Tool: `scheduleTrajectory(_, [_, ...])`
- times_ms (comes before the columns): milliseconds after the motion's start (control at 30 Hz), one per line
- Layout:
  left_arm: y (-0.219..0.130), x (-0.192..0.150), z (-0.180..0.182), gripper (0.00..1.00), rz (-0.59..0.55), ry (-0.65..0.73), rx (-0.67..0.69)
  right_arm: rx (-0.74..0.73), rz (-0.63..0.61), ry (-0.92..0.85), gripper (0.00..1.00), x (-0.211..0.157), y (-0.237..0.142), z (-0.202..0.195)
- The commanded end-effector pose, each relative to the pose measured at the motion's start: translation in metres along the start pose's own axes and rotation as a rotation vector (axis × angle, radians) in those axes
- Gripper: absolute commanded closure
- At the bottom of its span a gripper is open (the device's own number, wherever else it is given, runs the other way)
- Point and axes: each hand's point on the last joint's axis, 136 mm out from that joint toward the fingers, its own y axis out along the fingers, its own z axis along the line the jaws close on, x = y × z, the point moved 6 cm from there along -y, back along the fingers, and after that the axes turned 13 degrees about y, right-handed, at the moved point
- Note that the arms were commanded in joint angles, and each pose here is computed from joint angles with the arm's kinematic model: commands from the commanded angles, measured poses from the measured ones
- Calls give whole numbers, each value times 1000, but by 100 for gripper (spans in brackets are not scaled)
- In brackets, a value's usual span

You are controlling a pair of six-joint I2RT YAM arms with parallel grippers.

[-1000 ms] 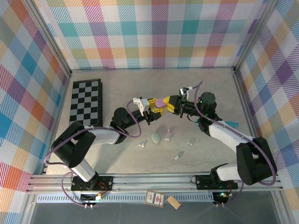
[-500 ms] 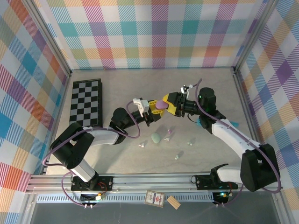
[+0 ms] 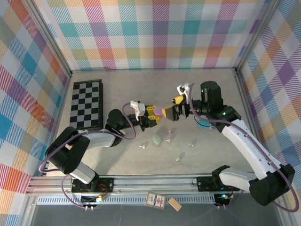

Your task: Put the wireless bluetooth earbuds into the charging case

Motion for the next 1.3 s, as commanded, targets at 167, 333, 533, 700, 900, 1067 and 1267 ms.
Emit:
scheduleTrajectory(167, [-6,19,-8,69,-48,21,-63,-44,67,-346,3,-12,16,3])
scheduleTrajectory(333, [-7,20,-11,69,-43,15,-74,-124,59,-341,3,-7,22,-8])
scheduleTrajectory(533, [-8,21,-13,69,-44,13,-79,-191,-6,-333,3,3,18,-12])
scheduleTrajectory(700, [-10,21,-14,69,-47,17,-81,-245,-68,-311,3,11,13,-13])
scheduleTrajectory(900, [-10,20,-15,69,-44,18,-82,-265,-124,-274,3,20,8,-11])
scheduleTrajectory(1067, [-11,18,-15,69,-41,17,-80,-308,-149,-221,3,27,5,-14])
scheduleTrajectory(1267, [-12,15,-14,68,-34,22,-65,-155,-141,-242,2,19,-2,8])
